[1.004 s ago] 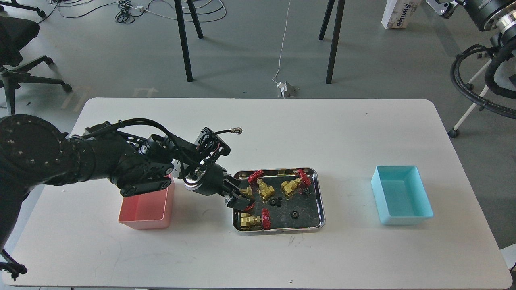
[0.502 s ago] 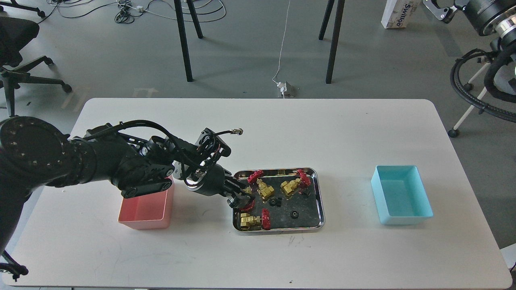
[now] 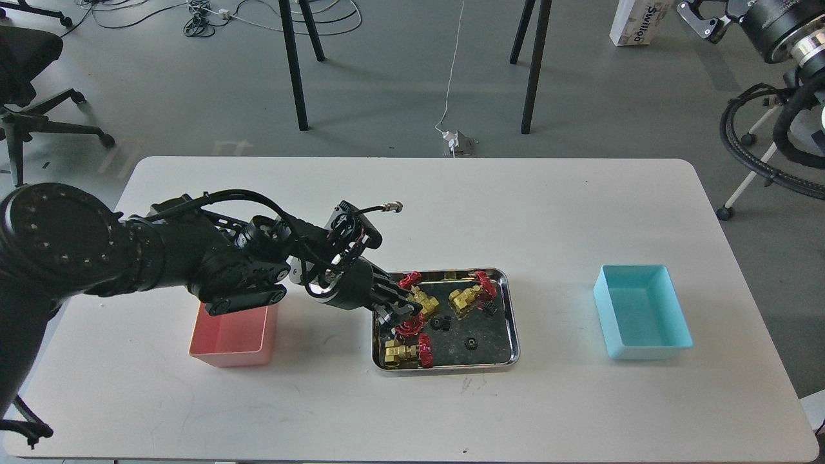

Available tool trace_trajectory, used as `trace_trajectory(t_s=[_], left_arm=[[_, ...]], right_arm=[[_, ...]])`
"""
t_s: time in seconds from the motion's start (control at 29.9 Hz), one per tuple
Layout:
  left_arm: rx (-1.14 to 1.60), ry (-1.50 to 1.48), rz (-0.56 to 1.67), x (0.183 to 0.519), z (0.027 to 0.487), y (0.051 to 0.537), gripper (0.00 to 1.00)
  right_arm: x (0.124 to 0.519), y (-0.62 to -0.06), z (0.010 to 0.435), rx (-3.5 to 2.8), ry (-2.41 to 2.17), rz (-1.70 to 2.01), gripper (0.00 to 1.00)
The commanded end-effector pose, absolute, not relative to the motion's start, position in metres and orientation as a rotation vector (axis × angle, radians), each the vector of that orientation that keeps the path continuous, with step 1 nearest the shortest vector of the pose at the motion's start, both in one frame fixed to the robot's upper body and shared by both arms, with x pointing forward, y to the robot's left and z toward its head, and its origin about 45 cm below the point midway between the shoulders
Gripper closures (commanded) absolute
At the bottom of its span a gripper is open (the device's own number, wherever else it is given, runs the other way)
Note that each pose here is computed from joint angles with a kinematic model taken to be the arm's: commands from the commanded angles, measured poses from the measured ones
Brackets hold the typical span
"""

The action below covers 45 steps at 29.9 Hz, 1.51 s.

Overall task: Place valve in pink box and gear in blue box
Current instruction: 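Grasp the brass valve with red handle using the left gripper, then lift the valve and carry it over the pink box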

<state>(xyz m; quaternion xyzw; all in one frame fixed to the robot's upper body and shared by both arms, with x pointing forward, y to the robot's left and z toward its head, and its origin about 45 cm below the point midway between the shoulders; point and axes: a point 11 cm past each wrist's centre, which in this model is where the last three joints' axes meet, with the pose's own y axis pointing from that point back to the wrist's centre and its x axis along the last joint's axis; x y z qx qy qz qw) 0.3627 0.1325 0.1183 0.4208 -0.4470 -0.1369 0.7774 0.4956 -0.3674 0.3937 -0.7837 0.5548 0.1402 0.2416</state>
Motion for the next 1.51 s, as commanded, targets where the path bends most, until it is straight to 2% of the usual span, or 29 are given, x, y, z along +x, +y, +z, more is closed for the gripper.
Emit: trace_trajectory(t_s=[0.0, 0.4, 0.67, 0.8, 1.04, 1.47], left_arm=[[0.914, -0.981, -0.284, 0.367, 0.123, 0.135, 0.9], [0.969, -0.978, -0.206, 0.386, 0.158, 0.182, 0.9], [0.976, -0.969, -0.137, 0.378, 0.215, 0.236, 0.9], [1.012, -0.977, -0.103, 0.368, 0.23, 0.278, 0.9], [1.097, -0.954, -0.092, 0.349, 0.223, 0.332, 0.89], [1.188, -0.892, -0.077, 0.338, 0.189, 0.374, 0.89]], right_arm=[[0.495, -0.368, 0.39, -2.143, 1.521, 0.39, 0.0], [0.495, -0.369, 0.392, -2.139, 1.518, 0.388, 0.0], [0.499, -0.368, 0.396, -2.1, 1.577, 0.395, 0.0], [0.508, -0.369, 0.414, -2.007, 1.718, 0.385, 0.0], [0.511, -0.366, 0.417, -1.997, 1.726, 0.386, 0.0], [0.51, -0.365, 0.404, -2.001, 1.734, 0.414, 0.0]])
